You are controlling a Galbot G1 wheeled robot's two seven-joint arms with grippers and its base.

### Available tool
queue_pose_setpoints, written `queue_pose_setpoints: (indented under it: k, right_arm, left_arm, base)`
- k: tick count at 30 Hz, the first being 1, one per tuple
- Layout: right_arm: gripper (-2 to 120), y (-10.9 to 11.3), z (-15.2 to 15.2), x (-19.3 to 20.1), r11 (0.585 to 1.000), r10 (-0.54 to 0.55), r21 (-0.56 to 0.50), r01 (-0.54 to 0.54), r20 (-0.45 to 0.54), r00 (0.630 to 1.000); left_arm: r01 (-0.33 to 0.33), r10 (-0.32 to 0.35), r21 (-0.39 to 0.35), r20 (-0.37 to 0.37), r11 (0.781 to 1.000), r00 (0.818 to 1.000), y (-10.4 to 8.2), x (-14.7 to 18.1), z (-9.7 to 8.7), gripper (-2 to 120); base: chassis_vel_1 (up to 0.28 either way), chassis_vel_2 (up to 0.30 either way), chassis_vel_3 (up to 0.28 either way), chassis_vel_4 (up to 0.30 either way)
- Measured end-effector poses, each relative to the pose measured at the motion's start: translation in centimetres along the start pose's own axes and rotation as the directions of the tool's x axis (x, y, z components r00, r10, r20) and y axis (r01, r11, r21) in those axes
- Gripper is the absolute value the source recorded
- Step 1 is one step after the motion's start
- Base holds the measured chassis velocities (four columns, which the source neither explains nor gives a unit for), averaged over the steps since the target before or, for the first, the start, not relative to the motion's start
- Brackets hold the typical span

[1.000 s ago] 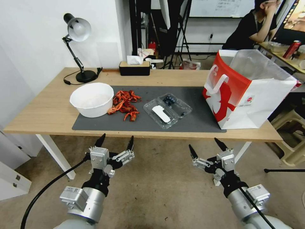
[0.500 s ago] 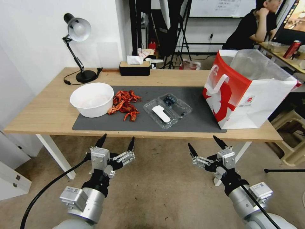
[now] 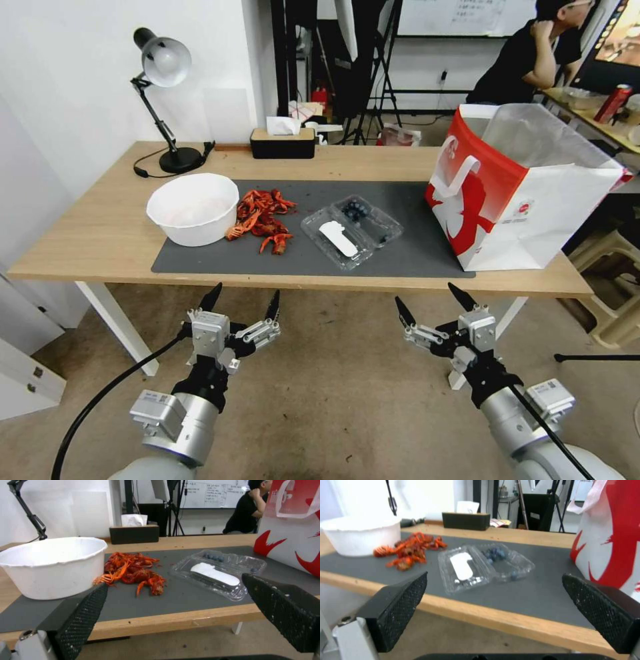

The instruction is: Close the takeout container lid, then place the container into the takeout bag.

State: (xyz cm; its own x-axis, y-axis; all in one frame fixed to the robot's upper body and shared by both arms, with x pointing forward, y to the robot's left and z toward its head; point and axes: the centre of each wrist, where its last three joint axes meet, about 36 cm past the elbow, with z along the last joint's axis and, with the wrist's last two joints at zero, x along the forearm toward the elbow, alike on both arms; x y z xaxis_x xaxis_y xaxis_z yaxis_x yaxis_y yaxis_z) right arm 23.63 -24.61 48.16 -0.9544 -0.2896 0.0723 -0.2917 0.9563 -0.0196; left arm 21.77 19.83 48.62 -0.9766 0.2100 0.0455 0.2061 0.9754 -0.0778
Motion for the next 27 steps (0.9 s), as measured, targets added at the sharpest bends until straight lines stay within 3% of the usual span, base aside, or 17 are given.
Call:
queue_pose_setpoints:
  k: [6,8,12,21,27]
  right_arm:
    - [100,-0.1,-1.8,-1.1,0.986,-0.031,-0.164,0.04,0.056,0.998]
    - [100,-0.6,-3.0,-2.3,0.955,-0.061,-0.284,0.085,0.095,0.994]
    - [100,-1.5,-3.3,-3.8,0.924,-0.078,-0.368,0.109,0.099,0.992]
    - [100,-3.4,-3.0,-7.0,0.907,-0.089,-0.408,0.107,0.063,0.994]
    - [100,-5.7,-1.9,-10.6,0.938,-0.049,-0.343,0.047,0.002,0.999]
  left_arm:
    - [0.007,-0.007,0.004,0.002,1.0,1.0,0.1,-0.2,0.4,100]
    - [0.013,-0.013,0.003,-0.001,1.0,1.0,0.1,-0.2,0.7,100]
    - [0.008,-0.008,0.002,0.0,1.0,1.0,-0.1,-0.1,1.4,100]
    - [0.014,-0.014,0.006,0.004,1.0,1.0,-0.1,-0.3,2.0,100]
    - [0.026,-0.026,0.008,0.001,1.0,1.0,0.0,-0.4,2.4,100]
  base:
    - [0.0,0.0,0.0,0.0]
    - [0.0,0.0,0.0,0.0]
    - [0.0,0.0,0.0,0.0]
    - [0.0,0.0,0.0,0.0]
    - [0.0,0.0,0.0,0.0]
